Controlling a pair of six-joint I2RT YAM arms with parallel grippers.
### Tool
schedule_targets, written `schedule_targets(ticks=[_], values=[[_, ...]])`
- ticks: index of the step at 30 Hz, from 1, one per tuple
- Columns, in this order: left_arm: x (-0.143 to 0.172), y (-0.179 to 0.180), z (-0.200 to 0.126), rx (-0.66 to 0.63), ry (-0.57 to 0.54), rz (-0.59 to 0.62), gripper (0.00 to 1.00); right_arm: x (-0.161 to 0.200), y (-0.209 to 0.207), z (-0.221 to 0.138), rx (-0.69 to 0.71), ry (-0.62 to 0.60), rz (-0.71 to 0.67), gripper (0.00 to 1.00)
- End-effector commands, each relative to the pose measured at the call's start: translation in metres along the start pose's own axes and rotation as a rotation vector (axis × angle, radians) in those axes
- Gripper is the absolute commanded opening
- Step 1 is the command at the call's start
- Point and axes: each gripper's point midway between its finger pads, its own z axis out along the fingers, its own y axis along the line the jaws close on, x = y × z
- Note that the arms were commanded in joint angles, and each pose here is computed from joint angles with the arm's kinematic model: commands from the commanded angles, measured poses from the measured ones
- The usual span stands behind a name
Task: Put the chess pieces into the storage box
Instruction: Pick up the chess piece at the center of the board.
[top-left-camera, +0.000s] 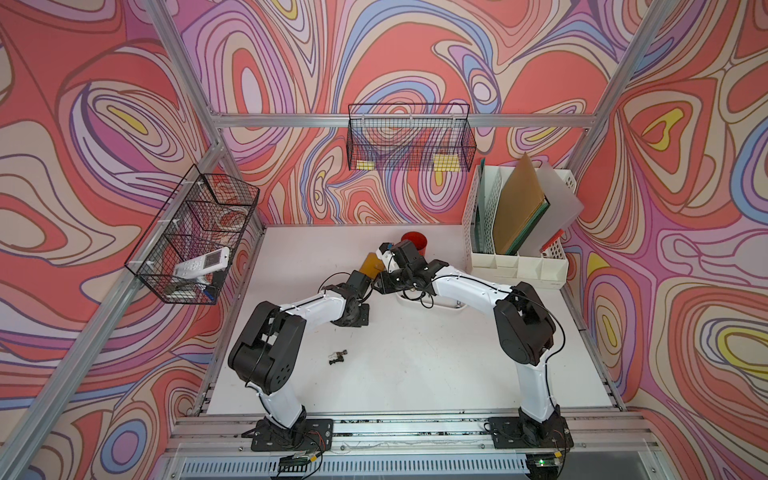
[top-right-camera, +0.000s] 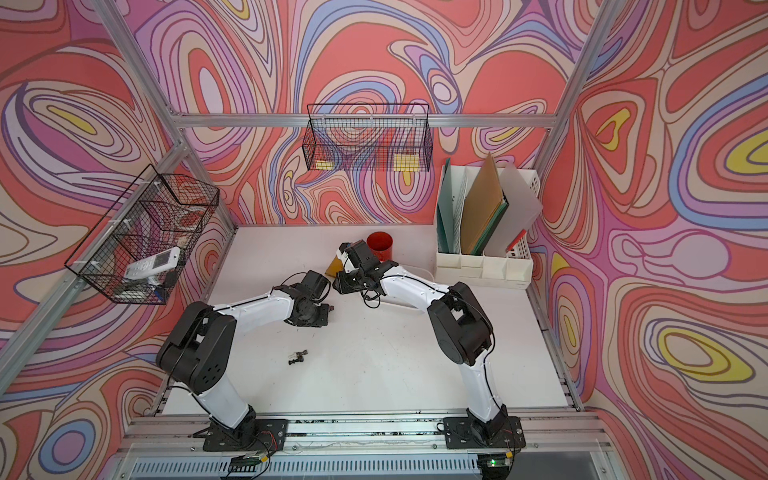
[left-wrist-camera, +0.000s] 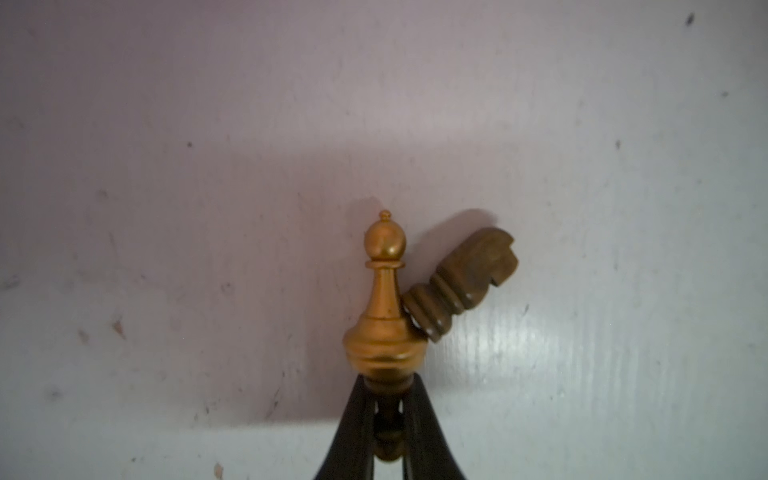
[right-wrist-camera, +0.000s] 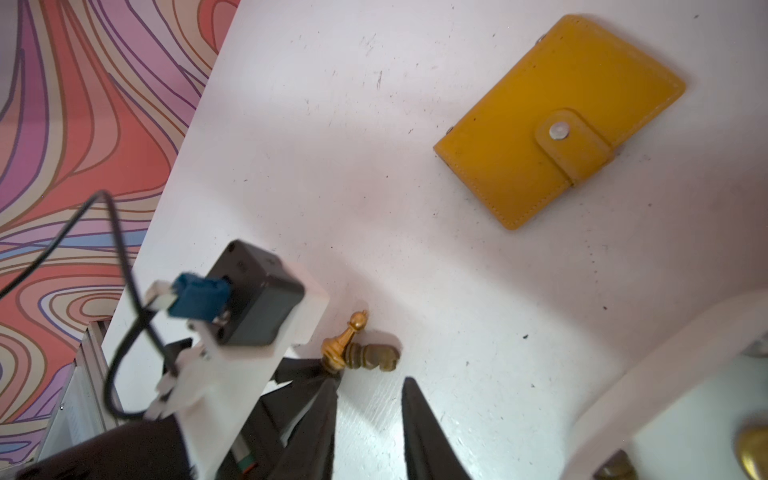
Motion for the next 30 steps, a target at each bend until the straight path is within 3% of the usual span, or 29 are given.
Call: schedule_targets(ticks=[1,8,13,21,22,30], values=[[0.024,-0.009,-0.007,0.107,0.029,-0.017,0.03,0.015,0.004,0.012,-0.037,0.074,0.033,0.31],[0.035,-0.021,-0.011,0.229,-0.027,-0.024,0.00,0.036,0.012,0.030,-0.108,0.141,0.085,0.36],[0.030,-0.024,-0.013,0.284,-0.125,-0.036,0.00,0.048,0.017,0.037,-0.160,0.172,0.139,0.38],[0.022,-0.028,-0.027,0.349,-0.252,-0.032,0.00,0.061,0.017,0.046,-0.184,0.210,0.191,0.42],[0.033,-0.024,-0.022,0.343,-0.239,-0.030,0.00,0.063,0.018,0.048,-0.189,0.215,0.195,0.42],[0.031,-0.022,-0.025,0.355,-0.301,-0.026,0.00,0.074,0.024,0.055,-0.223,0.249,0.226,0.42]])
